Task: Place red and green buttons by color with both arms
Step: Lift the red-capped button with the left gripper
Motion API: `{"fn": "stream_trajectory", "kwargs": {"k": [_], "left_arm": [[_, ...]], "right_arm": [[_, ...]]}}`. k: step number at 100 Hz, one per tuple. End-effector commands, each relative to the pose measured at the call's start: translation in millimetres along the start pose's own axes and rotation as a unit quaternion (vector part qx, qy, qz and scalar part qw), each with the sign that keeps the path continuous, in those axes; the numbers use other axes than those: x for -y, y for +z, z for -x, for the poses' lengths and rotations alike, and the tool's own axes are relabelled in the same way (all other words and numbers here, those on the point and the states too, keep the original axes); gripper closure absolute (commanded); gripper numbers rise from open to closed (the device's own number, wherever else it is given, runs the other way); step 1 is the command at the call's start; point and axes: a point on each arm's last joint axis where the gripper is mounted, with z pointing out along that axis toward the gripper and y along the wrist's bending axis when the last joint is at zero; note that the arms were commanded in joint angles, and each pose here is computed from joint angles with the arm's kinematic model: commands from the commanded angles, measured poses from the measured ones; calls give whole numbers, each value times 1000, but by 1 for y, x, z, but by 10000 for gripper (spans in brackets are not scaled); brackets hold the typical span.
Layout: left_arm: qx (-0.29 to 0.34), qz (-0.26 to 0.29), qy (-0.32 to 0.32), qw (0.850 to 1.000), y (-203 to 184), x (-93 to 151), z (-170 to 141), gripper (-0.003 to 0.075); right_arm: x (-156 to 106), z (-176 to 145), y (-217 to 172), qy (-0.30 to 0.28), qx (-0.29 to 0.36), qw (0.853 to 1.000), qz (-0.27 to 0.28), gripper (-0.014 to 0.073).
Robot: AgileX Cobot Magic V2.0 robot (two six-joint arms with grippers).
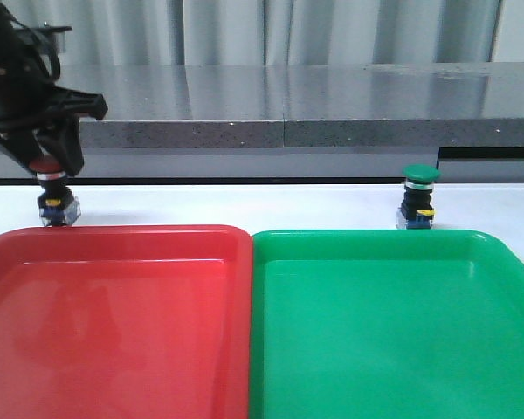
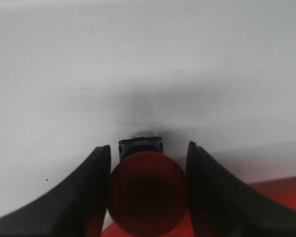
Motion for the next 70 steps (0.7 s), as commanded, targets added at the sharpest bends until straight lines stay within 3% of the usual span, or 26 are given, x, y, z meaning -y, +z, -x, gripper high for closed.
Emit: {"fn": "stream_trajectory", "kwargs": {"k": [1,33,70], "left_arm": [[96,-19,-9,995,-64,7,19,572],[141,-58,-32,988,-126,16,-3,572],[106,-103,-49,988,-107,37,-74,572]], "right_arm": [[1,13,-3,-1,59,998,-5,704],[1,13,-3,-1,59,998,-5,704],[1,13,-3,-1,59,998,-5,704]]}}
